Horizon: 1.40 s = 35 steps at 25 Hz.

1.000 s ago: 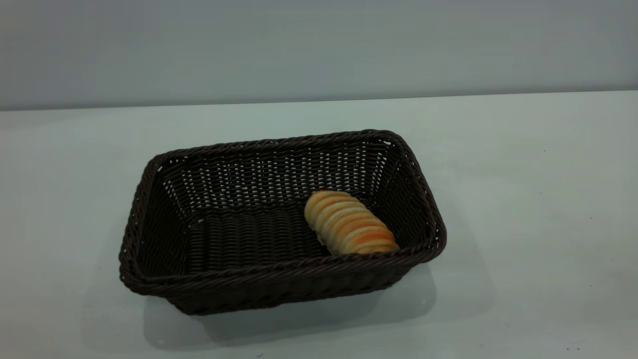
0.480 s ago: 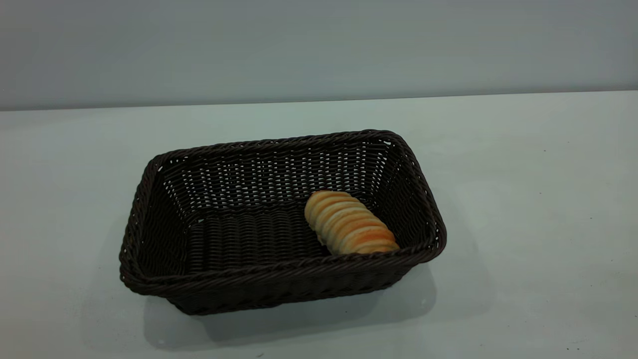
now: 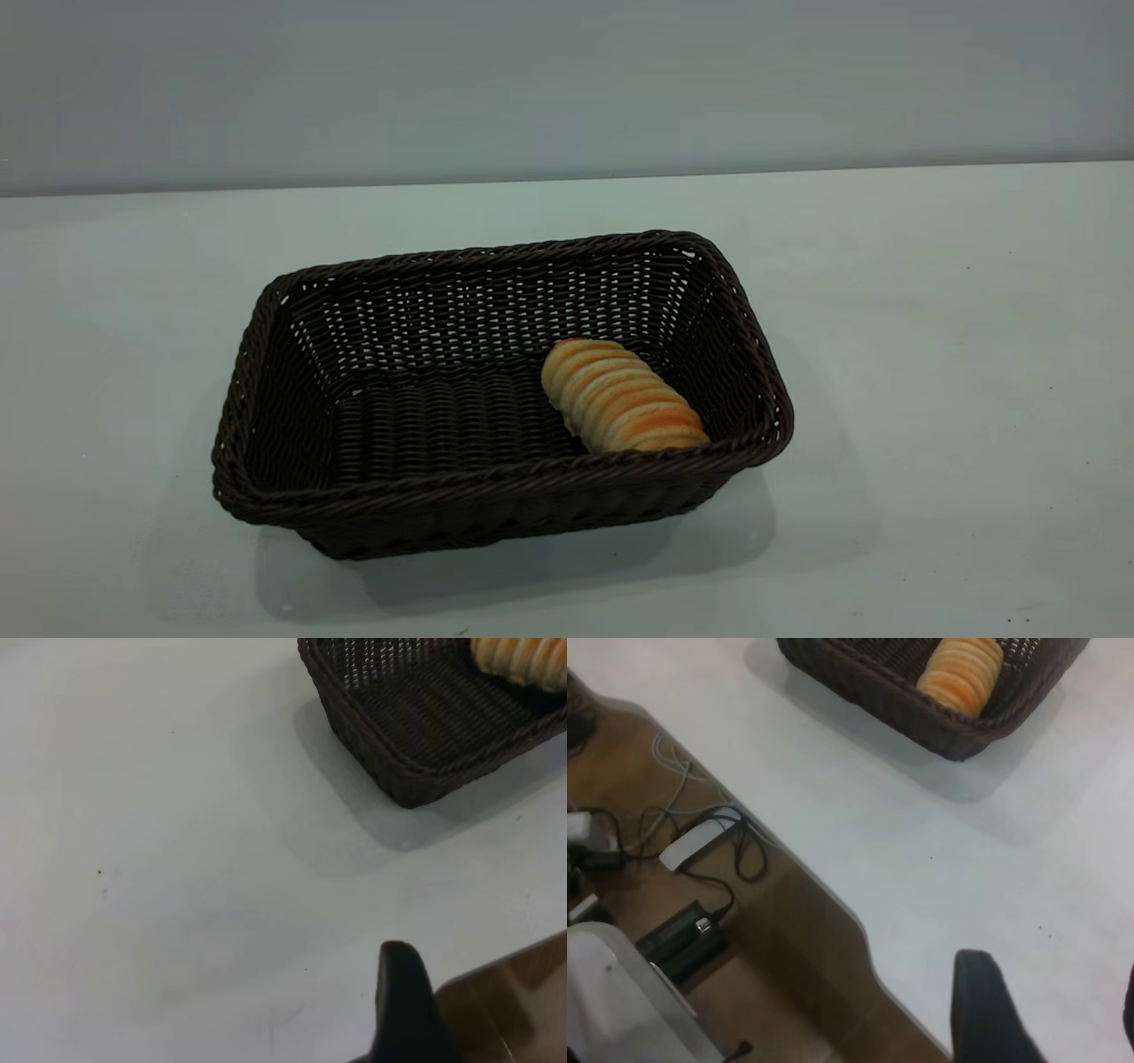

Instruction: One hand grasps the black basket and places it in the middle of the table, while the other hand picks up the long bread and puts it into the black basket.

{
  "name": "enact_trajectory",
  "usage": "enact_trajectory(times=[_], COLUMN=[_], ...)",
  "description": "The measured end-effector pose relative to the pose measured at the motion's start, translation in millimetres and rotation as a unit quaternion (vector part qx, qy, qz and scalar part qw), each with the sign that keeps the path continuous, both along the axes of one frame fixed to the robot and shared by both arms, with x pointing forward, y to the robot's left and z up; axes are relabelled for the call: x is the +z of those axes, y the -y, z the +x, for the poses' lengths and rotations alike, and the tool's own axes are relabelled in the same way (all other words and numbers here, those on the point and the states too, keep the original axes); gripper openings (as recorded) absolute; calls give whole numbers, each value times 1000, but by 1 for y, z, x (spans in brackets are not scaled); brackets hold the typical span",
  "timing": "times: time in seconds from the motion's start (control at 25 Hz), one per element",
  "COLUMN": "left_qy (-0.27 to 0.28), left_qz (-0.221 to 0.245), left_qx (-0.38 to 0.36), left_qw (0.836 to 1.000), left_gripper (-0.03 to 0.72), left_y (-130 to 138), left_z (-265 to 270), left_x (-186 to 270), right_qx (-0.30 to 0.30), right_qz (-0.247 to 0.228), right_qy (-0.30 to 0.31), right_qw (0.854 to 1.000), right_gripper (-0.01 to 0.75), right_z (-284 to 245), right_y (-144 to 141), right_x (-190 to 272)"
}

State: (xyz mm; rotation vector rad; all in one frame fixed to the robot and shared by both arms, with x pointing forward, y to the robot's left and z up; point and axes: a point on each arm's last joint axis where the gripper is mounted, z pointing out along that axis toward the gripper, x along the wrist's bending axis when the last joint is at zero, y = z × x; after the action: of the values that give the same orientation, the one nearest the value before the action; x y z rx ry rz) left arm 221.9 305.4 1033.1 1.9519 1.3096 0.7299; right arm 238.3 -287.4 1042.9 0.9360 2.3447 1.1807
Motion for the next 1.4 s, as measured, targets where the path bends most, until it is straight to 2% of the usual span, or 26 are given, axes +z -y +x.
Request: enact_trajectory(times=[0.64,0.72,0.8,0.92,1.0,1.04,1.12,1.4], left_qy=[0,0,0,0,0,0,0,-1], left_qz=[-1,-1,-1,-1,-1,-1,-2,-2], left_qx=[3,29,84,168,200,205,206,192], left_qw=[1000,1000,996,986,980,979,979,981], left_gripper=[503,503,503,503,503,503,503,503], left_y=[0,1,3,6,7,7,7,7], left_z=[0,0,-1,-1,-1,-1,-1,-1], left_x=[0,0,0,0,0,0,0,0], right_qx=[-8,-57,-148,-283,-342,-359,-367,-353], right_qz=[-1,2,3,3,3,3,3,3], right_qy=[1,-1,-1,-1,-1,-1,0,-1], right_qw=[1000,998,989,959,940,933,930,936], right_gripper=[356,356,356,356,356,356,356,356], right_z=[0,1,3,7,8,9,9,8], right_y=[0,-1,0,1,2,2,2,2], right_x=[0,0,0,0,0,0,0,0])
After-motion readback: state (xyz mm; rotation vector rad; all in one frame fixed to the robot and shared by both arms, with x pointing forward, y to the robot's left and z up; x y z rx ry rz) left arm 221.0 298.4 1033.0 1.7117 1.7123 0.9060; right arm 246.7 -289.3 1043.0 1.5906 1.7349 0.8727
